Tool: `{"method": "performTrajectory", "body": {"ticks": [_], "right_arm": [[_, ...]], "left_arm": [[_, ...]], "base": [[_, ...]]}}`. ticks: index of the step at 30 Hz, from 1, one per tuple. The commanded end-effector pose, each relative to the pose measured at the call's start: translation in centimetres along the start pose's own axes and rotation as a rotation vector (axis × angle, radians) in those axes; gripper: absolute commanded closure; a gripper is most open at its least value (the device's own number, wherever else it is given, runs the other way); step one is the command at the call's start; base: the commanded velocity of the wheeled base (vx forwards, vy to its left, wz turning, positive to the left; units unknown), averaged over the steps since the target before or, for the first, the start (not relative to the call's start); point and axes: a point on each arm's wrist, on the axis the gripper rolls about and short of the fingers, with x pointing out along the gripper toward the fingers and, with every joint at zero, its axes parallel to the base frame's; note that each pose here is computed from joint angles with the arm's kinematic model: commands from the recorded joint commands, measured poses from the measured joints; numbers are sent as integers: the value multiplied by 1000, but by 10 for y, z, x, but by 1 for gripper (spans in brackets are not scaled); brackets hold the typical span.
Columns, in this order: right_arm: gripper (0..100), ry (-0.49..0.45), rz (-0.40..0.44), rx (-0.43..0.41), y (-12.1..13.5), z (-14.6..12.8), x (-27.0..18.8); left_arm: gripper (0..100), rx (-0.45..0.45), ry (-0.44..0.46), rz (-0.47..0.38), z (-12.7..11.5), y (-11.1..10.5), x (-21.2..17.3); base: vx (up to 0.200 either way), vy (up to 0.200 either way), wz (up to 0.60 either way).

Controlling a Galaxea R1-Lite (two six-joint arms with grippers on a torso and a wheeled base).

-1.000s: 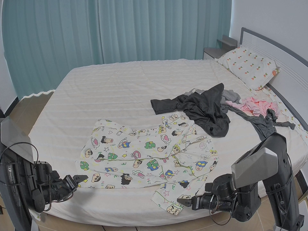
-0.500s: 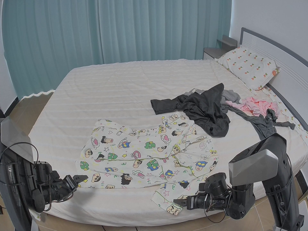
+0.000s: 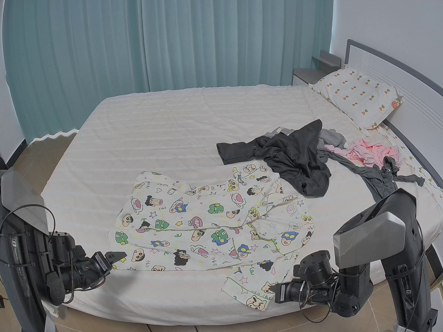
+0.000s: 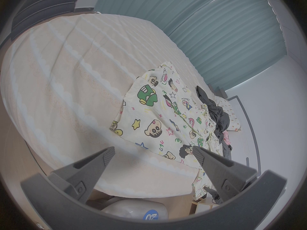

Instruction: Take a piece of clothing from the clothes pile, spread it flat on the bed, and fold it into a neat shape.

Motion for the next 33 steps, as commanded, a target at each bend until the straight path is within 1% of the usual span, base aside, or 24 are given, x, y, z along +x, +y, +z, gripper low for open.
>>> {"method": "performTrajectory", "body": {"ticks": [1, 5, 10, 16, 19, 23, 26, 27, 33], "right_arm": [[100, 4, -8, 2, -3, -4, -12], [100, 12, -4, -1, -6, -13, -27], [100, 43, -22, 10, -10, -20, -38], [100, 114, -26, 10, -14, -29, -52], [100, 96, -18, 24, -14, -25, -53], [100, 111, 6, 19, -13, -26, -51], [100, 83, 20, 11, -11, -21, -45], [0, 78, 26, 11, -10, -20, -44], [0, 62, 44, -28, -7, -20, -29]], "left_arm": [[0, -2, 2, 2, -2, 0, -3], [0, -1, 1, 1, -2, 0, -3], [0, -1, 1, 1, -2, 0, -3], [0, -1, 0, 2, -2, 0, -3], [0, -1, 0, 2, -2, 0, -3], [0, -1, 0, 2, -2, 0, -3], [0, -1, 0, 2, -2, 0, -3], [0, -2, 1, 3, -2, 0, -3], [0, -2, 1, 3, -2, 0, -3]], "base": [[0, 0, 0], [0, 0, 0], [0, 0, 0], [0, 0, 0], [0, 0, 0], [0, 0, 0], [0, 0, 0], [0, 0, 0], [0, 0, 0]]}}
